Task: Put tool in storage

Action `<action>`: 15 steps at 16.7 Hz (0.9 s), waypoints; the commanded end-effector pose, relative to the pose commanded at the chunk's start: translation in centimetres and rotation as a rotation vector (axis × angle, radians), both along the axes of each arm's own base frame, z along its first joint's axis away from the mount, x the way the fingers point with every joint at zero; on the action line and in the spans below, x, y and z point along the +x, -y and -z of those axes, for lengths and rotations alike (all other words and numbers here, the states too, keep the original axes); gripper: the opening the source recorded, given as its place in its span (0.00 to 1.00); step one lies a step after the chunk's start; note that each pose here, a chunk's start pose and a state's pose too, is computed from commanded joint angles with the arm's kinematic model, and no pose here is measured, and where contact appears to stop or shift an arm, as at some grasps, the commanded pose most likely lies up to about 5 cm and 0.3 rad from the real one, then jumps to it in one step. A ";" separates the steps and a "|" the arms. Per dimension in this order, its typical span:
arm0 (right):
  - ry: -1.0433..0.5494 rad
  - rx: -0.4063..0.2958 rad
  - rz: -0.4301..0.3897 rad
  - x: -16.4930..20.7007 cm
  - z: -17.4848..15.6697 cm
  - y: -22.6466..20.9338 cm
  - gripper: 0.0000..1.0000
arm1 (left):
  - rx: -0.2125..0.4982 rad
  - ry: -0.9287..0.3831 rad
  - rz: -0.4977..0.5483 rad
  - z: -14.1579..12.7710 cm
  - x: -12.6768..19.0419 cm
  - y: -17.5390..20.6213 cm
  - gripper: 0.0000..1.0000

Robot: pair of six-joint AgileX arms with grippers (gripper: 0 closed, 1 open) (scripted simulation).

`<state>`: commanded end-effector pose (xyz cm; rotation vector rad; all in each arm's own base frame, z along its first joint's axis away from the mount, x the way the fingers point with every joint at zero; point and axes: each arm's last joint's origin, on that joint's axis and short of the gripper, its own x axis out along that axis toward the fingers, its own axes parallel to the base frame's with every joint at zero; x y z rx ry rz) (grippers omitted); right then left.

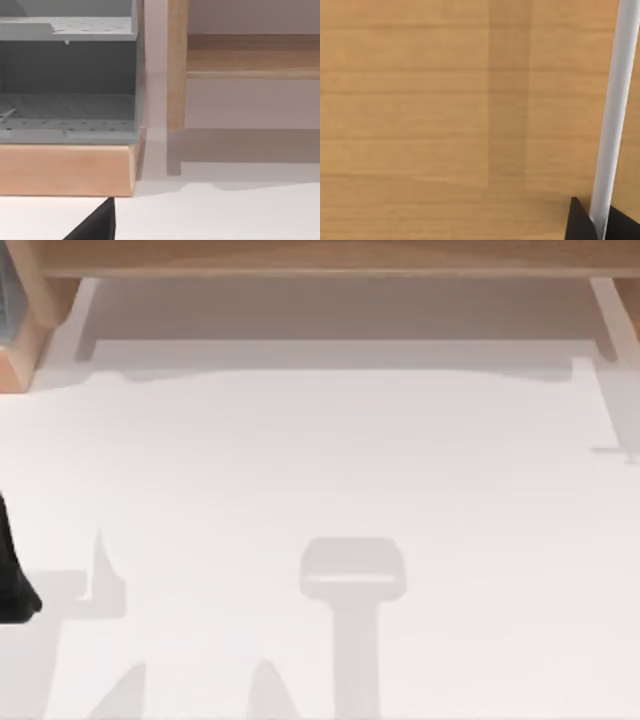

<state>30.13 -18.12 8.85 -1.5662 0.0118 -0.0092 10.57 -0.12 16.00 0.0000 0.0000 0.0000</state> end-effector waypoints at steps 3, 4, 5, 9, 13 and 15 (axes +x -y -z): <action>-0.002 0.001 -0.001 1.2 0.0 -0.1 0.00 | 0.000 0.000 0.000 0.0 0.0 0.0 1.00; -0.002 0.001 -0.001 1.2 0.0 -0.1 0.00 | 0.000 0.000 0.000 0.0 0.0 0.0 1.00; -0.002 0.001 -0.001 1.2 0.0 -0.1 0.00 | 0.000 0.000 0.000 0.0 0.0 0.0 1.00; -0.007 0.005 0.001 2.0 0.1 0.0 0.00 | 0.000 0.000 0.000 0.0 0.0 0.0 1.00; 0.004 0.000 0.005 5.6 -0.1 0.3 0.00 | 0.000 0.000 0.000 0.0 0.0 0.0 1.00; 0.000 0.002 0.003 6.9 -0.1 0.1 0.00 | 0.000 0.000 0.000 0.0 0.0 0.0 1.00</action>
